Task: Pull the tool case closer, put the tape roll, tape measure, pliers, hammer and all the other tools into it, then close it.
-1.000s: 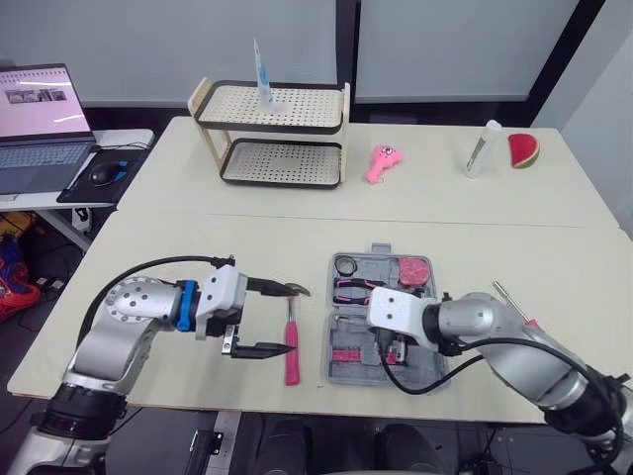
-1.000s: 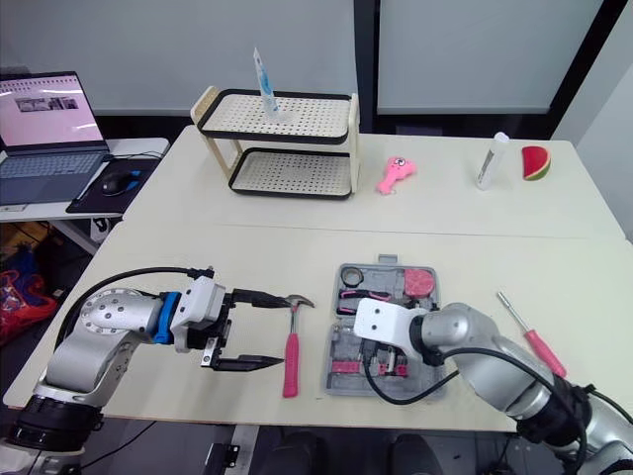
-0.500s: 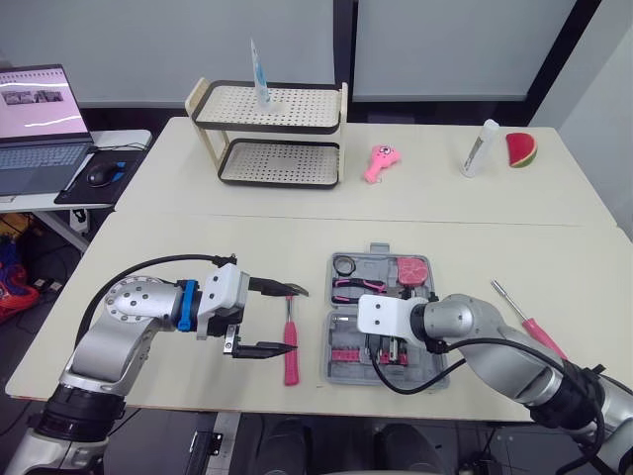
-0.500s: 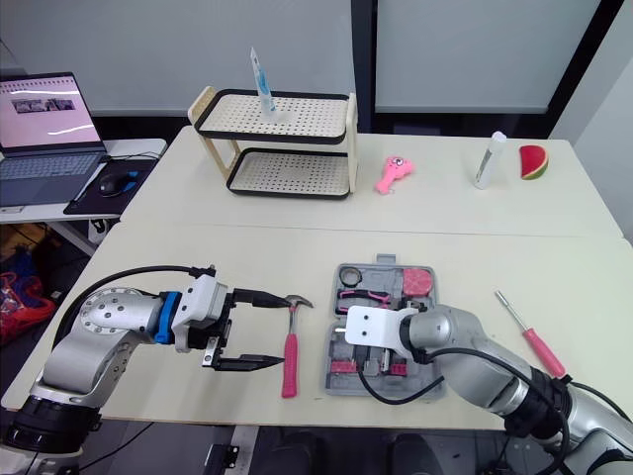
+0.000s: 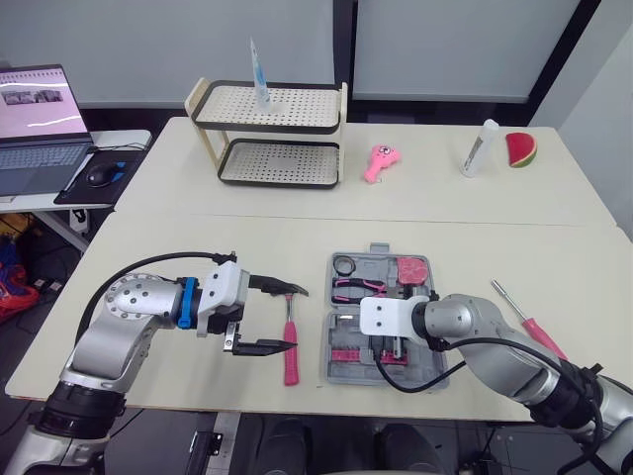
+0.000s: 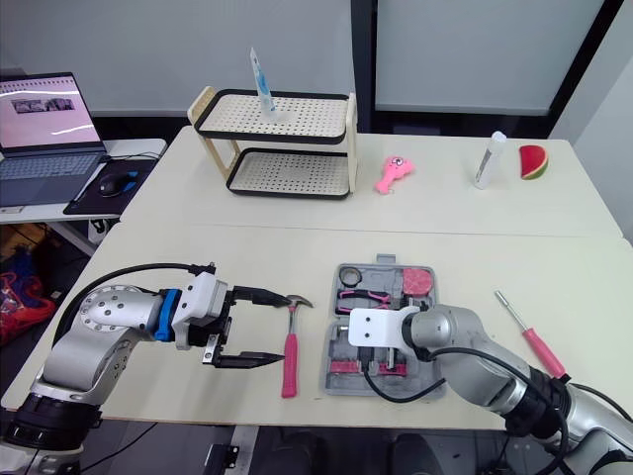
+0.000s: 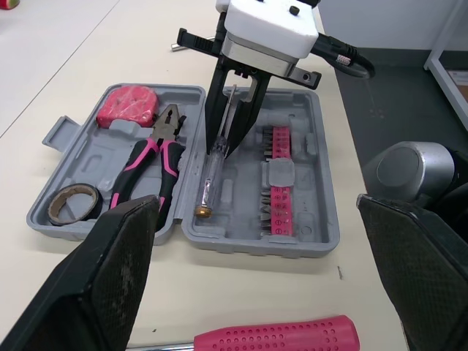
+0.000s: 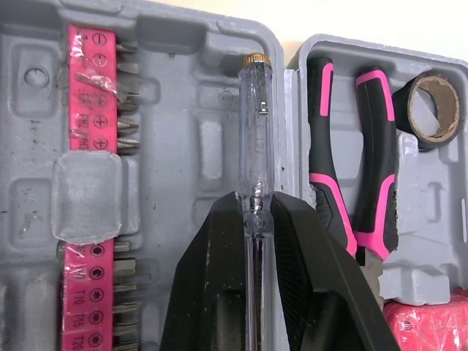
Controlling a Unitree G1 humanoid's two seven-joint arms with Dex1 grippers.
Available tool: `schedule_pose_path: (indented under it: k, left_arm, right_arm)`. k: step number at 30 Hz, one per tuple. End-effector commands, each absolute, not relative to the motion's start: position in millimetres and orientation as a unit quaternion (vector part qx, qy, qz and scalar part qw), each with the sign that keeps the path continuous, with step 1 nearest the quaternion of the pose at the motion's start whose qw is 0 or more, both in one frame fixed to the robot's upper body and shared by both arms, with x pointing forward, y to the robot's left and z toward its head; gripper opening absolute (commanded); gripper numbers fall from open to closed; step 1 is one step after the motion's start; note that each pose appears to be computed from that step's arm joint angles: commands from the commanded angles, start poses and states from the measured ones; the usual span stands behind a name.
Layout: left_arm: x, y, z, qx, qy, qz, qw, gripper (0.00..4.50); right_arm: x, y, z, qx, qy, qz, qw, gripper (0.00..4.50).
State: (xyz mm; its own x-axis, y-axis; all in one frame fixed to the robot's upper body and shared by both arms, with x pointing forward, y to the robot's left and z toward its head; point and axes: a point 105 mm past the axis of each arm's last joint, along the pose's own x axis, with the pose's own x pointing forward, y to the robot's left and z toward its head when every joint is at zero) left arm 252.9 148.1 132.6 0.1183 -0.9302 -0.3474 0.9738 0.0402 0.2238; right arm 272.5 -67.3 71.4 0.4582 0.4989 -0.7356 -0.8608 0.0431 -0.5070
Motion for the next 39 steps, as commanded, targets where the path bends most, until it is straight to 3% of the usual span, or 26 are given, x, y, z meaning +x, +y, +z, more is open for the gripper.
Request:
schedule_pose_path:
  k: [1, 13, 15, 22, 29, 39]
  left_arm:
    - [251.8, 148.8, 134.4, 0.213, 0.049, -0.662, 0.717, 4.5]
    - [251.1, 150.1, 130.7, 0.212, 0.055, -0.662, 0.716, 4.5]
    - [251.6, 149.8, 130.2, 0.211, 0.056, -0.663, 0.716, 4.5]
    - [252.3, 149.4, 130.2, 0.211, 0.056, -0.664, 0.716, 4.5]
    - [252.4, 146.8, 129.1, 0.21, 0.054, -0.666, 0.713, 4.5]
    - [253.9, 142.7, 132.2, 0.211, 0.046, -0.669, 0.711, 4.5]
  right_arm:
    - [269.9, -63.7, 74.6, -0.495, 0.17, 0.493, 0.695, 0.3]
    - [274.4, -61.3, 84.2, -0.493, 0.143, 0.486, 0.707, 0.3]
    - [274.3, -60.6, 83.5, -0.492, 0.143, 0.487, 0.707, 1.01]
    - [275.5, -59.7, 81.7, -0.493, 0.141, 0.486, 0.708, 2.32]
    - [271.2, -63.8, 87.8, -0.474, 0.14, 0.487, 0.721, 2.32]
    - [274.5, -65.8, 76.7, -0.458, 0.154, 0.479, 0.733, 0.29]
